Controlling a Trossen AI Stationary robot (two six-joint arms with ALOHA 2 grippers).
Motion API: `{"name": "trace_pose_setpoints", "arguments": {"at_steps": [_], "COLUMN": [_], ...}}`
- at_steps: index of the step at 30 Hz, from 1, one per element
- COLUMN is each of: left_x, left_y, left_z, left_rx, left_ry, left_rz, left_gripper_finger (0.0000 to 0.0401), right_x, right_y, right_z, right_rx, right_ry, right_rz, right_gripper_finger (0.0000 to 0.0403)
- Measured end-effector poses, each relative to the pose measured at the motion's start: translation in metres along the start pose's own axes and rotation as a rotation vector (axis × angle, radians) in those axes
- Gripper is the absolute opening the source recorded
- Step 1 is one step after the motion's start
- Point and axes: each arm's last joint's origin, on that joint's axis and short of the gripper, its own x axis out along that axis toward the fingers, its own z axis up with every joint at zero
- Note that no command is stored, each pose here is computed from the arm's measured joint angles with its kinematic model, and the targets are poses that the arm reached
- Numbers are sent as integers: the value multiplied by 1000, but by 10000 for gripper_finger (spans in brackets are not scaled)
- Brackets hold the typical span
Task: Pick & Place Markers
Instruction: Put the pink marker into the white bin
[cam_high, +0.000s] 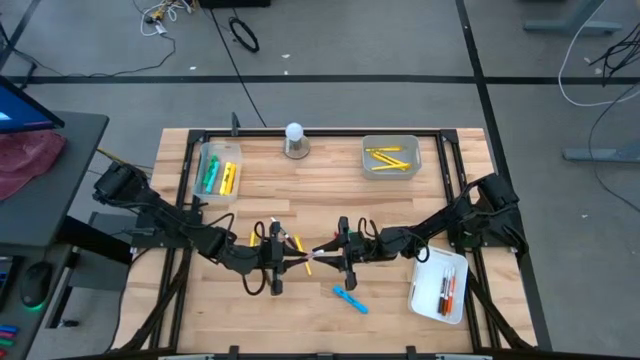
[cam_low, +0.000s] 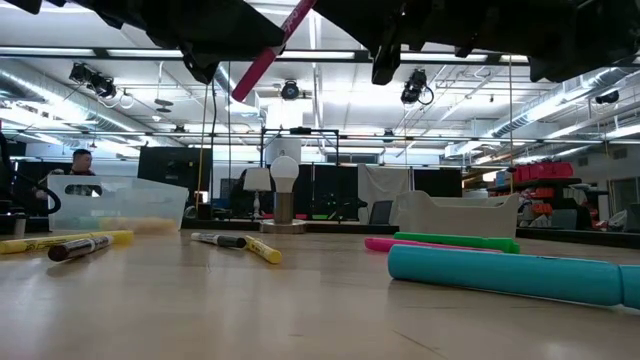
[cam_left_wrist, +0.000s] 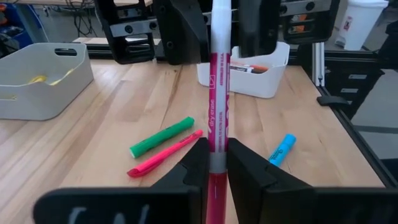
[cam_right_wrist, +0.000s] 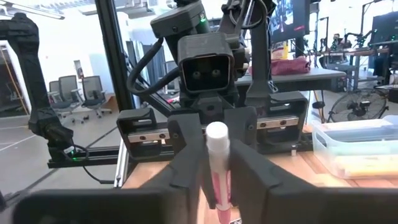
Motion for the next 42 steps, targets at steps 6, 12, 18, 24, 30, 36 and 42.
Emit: {"name": "trace_pose_setpoints", "arguments": {"at_steps": [6, 12, 18, 24, 30, 36, 42], "left_x": [0, 0, 0, 0, 0, 0, 0], "left_y": [0, 1, 1, 1, 2, 2, 2], "left_z": [0, -2, -4, -4, -5, -4, -5], "left_rx": [-26, -22, -12, -9, -6, -10, -11], "left_ry": [1, 21, 36, 36, 39, 35, 37], "left_rz": [0, 13, 20, 20, 24, 41, 42], "left_gripper_finger": [63, 131, 199, 222, 216, 209, 209], "right_x": [0, -6, -40, -98, -151, -187, -204], "right_y": [0, 9, 33, 56, 64, 61, 68], "right_z": [-1, 8, 47, 96, 132, 122, 108], "right_rx": [-9, -21, -33, 66, 319, 644, 805], "right_ry": [6, 57, 223, 341, 577, 750, 930], "right_rz": [-9, -55, -137, -188, -319, -558, -747], "right_gripper_finger": [15, 29, 16, 16, 16, 16, 25]}}
